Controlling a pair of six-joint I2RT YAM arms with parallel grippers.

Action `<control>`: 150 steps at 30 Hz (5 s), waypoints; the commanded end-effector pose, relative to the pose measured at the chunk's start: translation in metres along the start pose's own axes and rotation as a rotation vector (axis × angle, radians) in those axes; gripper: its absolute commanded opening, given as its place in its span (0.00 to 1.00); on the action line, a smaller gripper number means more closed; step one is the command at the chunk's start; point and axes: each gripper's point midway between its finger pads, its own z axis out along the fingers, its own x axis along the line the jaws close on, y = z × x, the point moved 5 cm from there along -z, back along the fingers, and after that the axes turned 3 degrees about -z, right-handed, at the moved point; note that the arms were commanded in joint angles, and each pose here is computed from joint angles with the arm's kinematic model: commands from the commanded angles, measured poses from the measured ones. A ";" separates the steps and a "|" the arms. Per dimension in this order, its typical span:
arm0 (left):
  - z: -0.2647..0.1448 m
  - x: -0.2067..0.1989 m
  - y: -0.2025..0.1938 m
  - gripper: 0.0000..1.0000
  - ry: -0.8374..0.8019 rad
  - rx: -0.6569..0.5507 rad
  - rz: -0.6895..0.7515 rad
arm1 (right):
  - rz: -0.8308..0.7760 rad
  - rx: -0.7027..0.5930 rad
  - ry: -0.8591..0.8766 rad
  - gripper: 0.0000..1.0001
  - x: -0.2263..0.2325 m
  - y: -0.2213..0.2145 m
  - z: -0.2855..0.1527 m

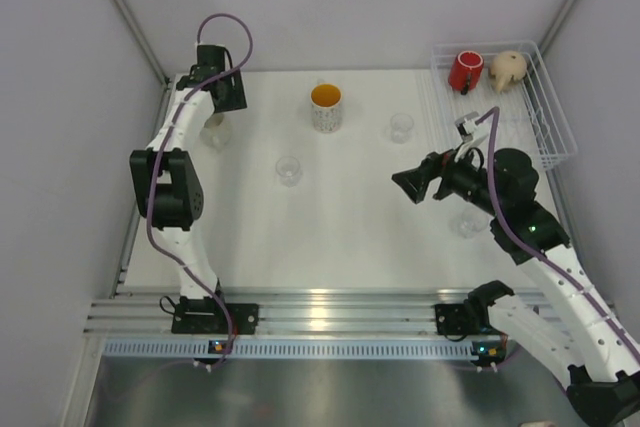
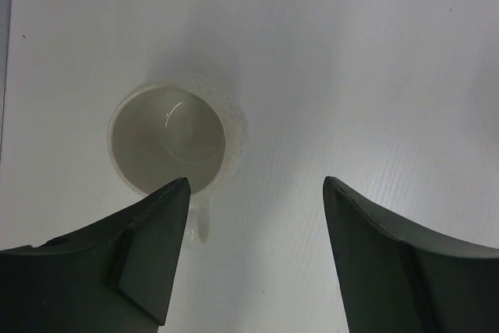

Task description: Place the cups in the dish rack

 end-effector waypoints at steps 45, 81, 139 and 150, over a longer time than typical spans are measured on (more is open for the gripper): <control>0.041 0.014 -0.017 0.00 0.057 0.150 0.010 | -0.039 -0.017 -0.015 0.99 -0.001 0.006 0.003; -0.299 -0.115 0.013 0.00 -1.480 -0.303 -0.355 | 0.362 -0.145 0.419 0.99 0.069 0.033 0.069; -0.395 -0.119 -0.106 0.00 -1.939 -0.397 -0.432 | 0.432 -0.298 0.938 0.20 0.169 0.057 0.067; -0.381 -0.125 -0.118 0.00 -1.918 -0.368 -0.357 | 0.461 -0.276 1.005 0.00 0.173 0.055 0.062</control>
